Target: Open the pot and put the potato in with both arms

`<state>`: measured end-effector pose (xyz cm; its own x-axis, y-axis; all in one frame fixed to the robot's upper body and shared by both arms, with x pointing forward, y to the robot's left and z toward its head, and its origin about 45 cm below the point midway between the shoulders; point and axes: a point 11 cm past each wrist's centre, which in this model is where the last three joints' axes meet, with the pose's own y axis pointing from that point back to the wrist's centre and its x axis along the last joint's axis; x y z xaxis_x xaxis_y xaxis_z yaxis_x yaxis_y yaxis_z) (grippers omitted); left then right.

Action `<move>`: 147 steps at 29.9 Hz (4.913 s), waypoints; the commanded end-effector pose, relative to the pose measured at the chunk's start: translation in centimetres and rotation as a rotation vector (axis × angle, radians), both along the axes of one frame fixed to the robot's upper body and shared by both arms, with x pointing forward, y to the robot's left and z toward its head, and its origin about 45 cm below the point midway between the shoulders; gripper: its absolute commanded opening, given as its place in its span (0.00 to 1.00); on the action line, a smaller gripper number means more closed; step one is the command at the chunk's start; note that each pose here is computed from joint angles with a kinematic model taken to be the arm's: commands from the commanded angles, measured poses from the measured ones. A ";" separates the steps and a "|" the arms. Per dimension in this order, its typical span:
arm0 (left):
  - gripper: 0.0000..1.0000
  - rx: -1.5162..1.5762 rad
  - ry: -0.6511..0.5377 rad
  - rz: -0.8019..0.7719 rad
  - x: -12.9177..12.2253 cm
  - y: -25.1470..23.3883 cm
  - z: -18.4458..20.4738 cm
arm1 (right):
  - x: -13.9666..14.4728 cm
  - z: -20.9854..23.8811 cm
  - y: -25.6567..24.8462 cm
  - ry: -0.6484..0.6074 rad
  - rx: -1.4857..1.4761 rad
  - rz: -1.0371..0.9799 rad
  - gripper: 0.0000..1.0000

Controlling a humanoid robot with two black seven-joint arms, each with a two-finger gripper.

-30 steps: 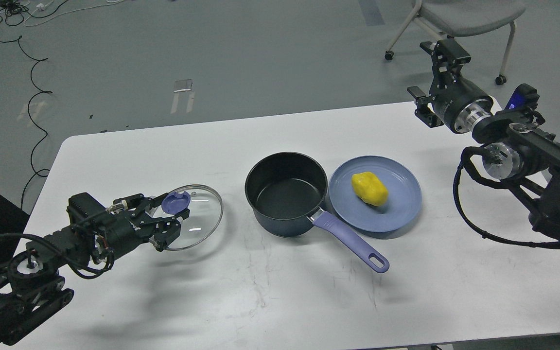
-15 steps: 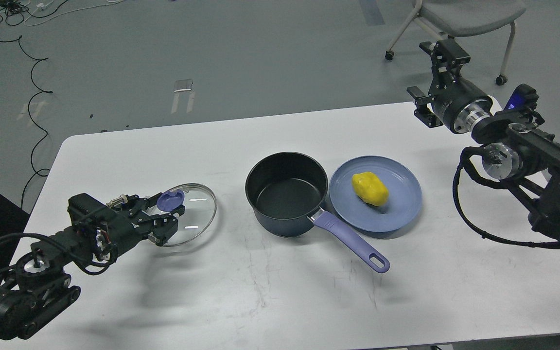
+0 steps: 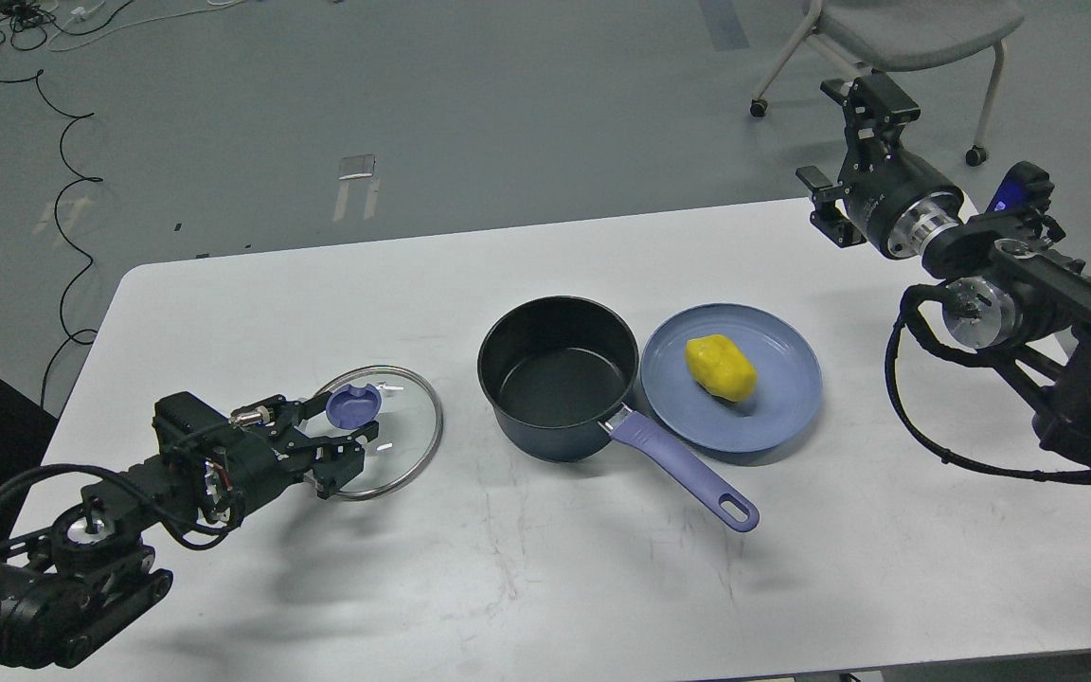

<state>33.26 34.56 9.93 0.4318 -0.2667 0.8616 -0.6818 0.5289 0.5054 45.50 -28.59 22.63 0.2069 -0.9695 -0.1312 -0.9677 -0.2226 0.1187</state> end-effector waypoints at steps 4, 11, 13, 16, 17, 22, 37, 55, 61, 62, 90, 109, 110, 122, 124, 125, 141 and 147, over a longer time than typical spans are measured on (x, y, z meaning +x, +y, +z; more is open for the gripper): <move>0.97 -0.017 -0.002 -0.006 0.1 -0.1 0.2 | 0.0 0.2 0.1 -0.005 0.000 0.003 1.00; 0.98 -0.242 -0.067 0.160 4.2 0.4 5.1 | 0.1 0.4 2.0 -0.020 -0.122 0.096 1.00; 0.98 -0.296 -0.110 0.215 5.9 1.3 7.8 | -0.1 0.0 2.6 -0.036 -0.292 0.172 1.00; 0.98 -0.364 -0.153 0.291 7.6 3.2 11.6 | -0.8 -1.2 4.1 -0.063 -0.558 0.318 1.00; 0.98 -0.385 -0.160 0.306 8.1 3.4 12.5 | -0.9 -1.4 4.4 -0.070 -0.600 0.347 1.00; 0.98 -0.643 -0.097 0.414 10.7 3.3 17.5 | -2.9 -4.9 5.8 -0.096 -0.959 0.580 1.00; 0.98 -1.144 0.053 0.575 13.2 3.8 23.4 | -5.4 -9.9 7.1 -0.138 -1.306 0.857 1.00; 0.98 -1.126 0.052 0.579 13.0 3.9 22.7 | -6.7 -11.4 7.2 -0.125 -1.361 0.951 0.95; 0.98 -1.122 0.054 0.582 13.0 3.9 22.5 | -6.4 -11.1 7.1 -0.151 -1.364 0.927 0.60; 0.98 -1.122 0.052 0.583 13.0 3.9 22.5 | -6.3 -11.0 7.1 -0.161 -1.366 0.915 0.56; 0.98 -1.116 0.066 0.592 12.8 3.9 21.8 | -0.9 2.1 9.8 -0.462 -1.403 0.817 0.37; 0.98 -1.105 0.042 0.610 12.5 5.4 22.2 | -4.3 -4.2 23.1 -0.511 -1.272 0.998 1.00; 0.98 -1.104 0.044 0.609 12.4 5.3 22.2 | -4.4 -4.3 23.4 -0.507 -1.265 0.998 1.00; 0.98 -1.128 0.059 0.613 12.7 4.7 22.2 | -1.4 -0.6 21.6 -0.439 -1.085 0.801 1.00; 0.98 -1.131 0.068 0.611 12.7 4.5 22.0 | 0.5 2.5 20.3 -0.428 -0.969 0.686 1.00; 0.98 -1.134 0.070 0.609 12.8 4.5 22.1 | 1.0 3.5 19.9 -0.421 -0.915 0.646 1.00; 0.98 -1.599 0.550 0.468 13.3 -8.7 18.2 | 2.0 4.1 7.1 -0.045 0.058 0.416 1.00; 0.98 -1.676 0.687 0.461 12.4 -10.3 16.5 | 2.1 1.9 5.2 0.063 0.079 0.269 1.00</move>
<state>46.09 25.07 27.60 0.5461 0.8096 -0.2153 -0.8366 0.5401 -0.0916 47.38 -22.46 25.27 0.5302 -0.8234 -0.2023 -0.8220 -0.5577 0.1153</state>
